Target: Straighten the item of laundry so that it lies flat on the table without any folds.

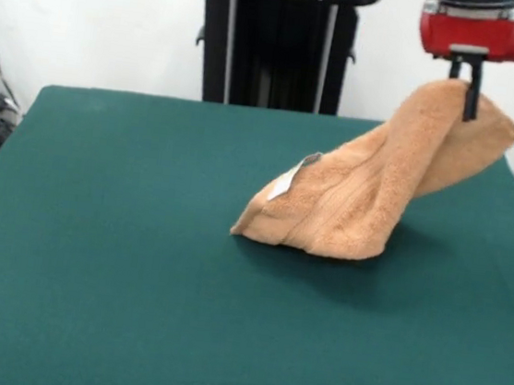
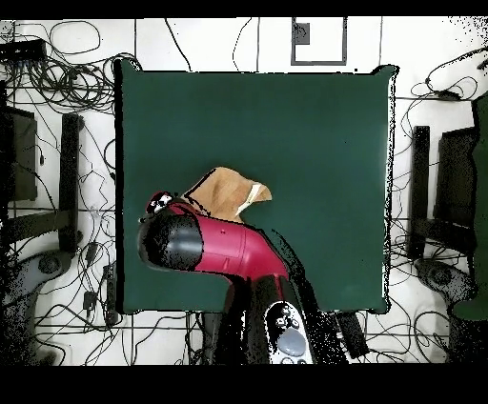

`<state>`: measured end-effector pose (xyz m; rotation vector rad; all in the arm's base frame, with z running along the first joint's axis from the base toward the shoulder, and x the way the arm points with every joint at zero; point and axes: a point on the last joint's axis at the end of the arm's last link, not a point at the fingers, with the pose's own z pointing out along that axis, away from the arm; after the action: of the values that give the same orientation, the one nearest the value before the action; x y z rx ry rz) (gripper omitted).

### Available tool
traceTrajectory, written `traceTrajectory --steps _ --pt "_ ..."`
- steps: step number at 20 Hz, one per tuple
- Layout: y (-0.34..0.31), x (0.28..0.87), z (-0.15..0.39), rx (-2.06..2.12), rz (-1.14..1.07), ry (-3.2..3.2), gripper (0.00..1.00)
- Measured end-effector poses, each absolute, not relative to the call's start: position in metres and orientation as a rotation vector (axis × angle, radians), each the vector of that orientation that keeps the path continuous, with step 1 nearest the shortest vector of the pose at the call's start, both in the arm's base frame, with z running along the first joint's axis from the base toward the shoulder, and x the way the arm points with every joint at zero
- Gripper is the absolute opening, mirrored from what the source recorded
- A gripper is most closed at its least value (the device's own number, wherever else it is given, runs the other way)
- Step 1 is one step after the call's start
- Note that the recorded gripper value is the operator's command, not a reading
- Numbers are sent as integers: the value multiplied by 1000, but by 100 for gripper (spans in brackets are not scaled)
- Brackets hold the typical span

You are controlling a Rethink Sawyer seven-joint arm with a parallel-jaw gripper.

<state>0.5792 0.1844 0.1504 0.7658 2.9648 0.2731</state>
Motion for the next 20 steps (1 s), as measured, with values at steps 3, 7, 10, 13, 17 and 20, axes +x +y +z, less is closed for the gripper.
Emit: traceTrajectory --steps 3,7,10,13,17,20 --pt "194 592 159 730 275 2967 0" --pt "197 610 159 725 285 2971 0" --pt "184 628 148 760 294 2960 0" --pt "162 646 128 811 310 2957 0" --pt "136 654 101 843 297 2959 0" --pt "122 649 78 822 260 2962 0"
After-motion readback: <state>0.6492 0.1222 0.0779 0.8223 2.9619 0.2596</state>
